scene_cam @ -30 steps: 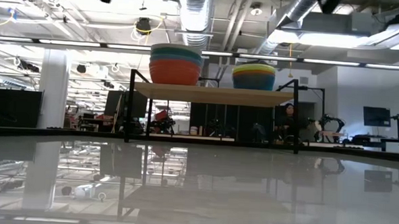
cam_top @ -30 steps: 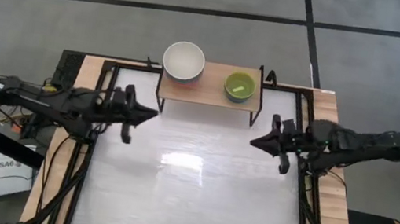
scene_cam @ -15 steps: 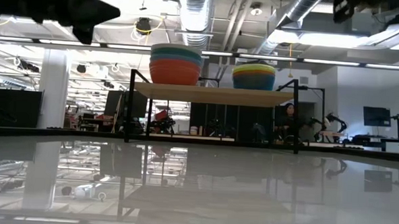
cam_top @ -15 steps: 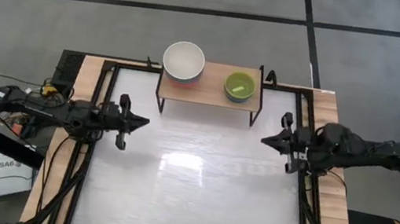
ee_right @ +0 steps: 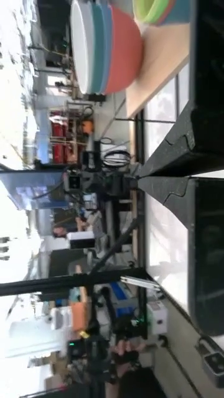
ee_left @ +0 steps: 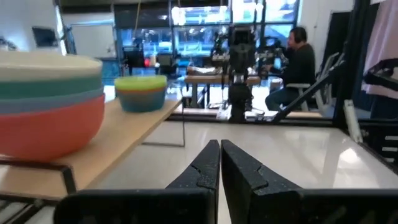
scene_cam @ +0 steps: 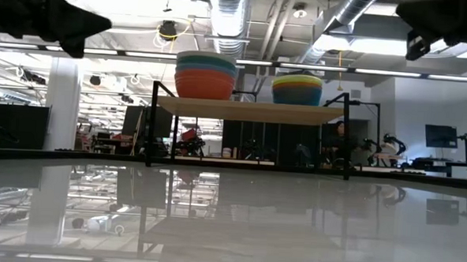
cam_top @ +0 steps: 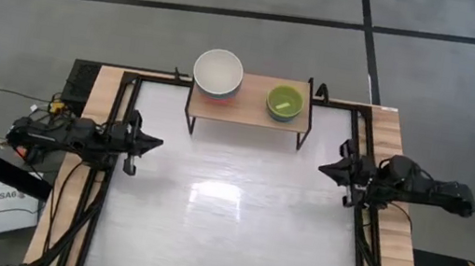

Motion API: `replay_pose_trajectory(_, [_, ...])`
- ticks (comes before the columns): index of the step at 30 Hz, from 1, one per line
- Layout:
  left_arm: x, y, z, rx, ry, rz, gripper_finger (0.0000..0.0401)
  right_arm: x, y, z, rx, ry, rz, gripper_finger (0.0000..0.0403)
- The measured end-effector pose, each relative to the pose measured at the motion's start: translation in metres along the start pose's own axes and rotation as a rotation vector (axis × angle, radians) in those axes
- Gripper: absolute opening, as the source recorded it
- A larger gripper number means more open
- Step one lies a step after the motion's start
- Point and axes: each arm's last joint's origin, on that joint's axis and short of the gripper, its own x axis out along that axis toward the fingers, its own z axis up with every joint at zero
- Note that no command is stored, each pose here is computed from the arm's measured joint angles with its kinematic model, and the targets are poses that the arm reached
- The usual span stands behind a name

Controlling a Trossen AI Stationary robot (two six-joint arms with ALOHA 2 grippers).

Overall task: Place and stack bowls onto a shelf
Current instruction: Return to Home Position

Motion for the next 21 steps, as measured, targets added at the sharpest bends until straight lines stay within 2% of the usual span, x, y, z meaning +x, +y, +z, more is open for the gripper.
replay_pose_trajectory(5, [0.001,0.000,-0.005,0.011,0.055,0.006,0.0000,-0.006,-0.005,-0.016,0.049,-0.016,-0.047,0.0020])
replay_pose_trajectory(8, [0.001,0.000,-0.012,-0.002,0.073,0.010,0.0000,-0.005,-0.006,-0.030,0.077,0.005,-0.032,0.0020])
replay_pose_trajectory(12, [0.005,-0.001,-0.025,-0.047,-0.013,0.012,0.0000,-0.003,-0.008,-0.046,0.102,0.039,-0.010,0.0021])
replay_pose_trajectory(14, [0.006,-0.002,-0.031,-0.071,-0.007,0.009,0.0000,-0.002,-0.009,-0.052,0.115,0.046,-0.015,0.0021])
replay_pose_trajectory(21, [0.006,-0.003,-0.040,-0.015,0.081,-0.020,0.0000,-0.002,-0.009,-0.065,0.113,0.114,-0.001,0.0021])
